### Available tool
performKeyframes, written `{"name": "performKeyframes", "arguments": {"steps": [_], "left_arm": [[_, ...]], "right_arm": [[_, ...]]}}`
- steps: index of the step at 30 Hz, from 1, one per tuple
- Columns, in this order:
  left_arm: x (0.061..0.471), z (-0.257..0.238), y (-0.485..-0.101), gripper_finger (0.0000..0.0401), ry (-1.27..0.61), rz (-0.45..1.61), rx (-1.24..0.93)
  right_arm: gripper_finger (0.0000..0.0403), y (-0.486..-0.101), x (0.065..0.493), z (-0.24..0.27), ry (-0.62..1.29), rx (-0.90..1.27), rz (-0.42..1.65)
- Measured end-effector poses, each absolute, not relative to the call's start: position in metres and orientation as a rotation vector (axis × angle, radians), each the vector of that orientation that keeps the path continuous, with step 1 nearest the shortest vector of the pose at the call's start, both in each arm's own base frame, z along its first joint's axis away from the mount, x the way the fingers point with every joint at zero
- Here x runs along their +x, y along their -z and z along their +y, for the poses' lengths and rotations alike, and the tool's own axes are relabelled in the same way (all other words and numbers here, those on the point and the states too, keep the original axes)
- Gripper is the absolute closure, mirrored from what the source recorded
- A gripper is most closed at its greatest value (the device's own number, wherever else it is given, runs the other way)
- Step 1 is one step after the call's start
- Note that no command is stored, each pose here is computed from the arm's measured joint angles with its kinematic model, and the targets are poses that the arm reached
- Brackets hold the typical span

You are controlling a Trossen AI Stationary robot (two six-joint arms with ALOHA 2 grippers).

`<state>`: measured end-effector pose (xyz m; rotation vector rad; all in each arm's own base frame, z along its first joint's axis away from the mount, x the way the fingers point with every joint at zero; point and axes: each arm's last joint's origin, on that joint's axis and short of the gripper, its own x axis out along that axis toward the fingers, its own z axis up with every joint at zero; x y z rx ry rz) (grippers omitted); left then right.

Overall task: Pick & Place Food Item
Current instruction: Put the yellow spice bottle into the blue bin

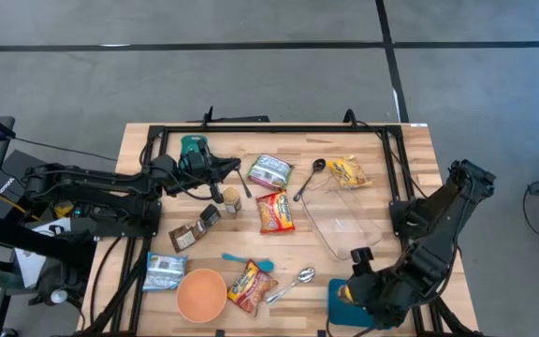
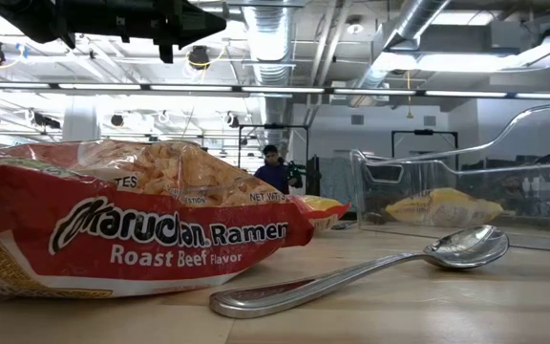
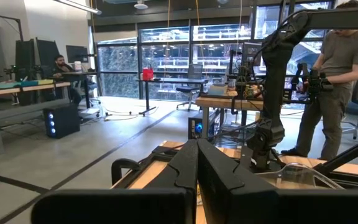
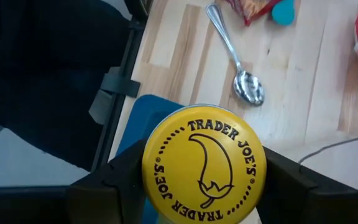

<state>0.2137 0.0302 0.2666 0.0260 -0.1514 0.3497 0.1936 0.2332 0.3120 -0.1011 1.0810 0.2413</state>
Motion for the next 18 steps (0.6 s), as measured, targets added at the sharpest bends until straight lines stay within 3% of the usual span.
{"name": "performKeyframes", "arguments": {"steps": [18], "left_arm": [[0.214, 0.030, -0.267, 0.0401, -0.350, -0.151, 0.026]], "right_arm": [[0.0182, -0.263, 0.181, 0.274, -0.118, -0.135, 1.211]]}}
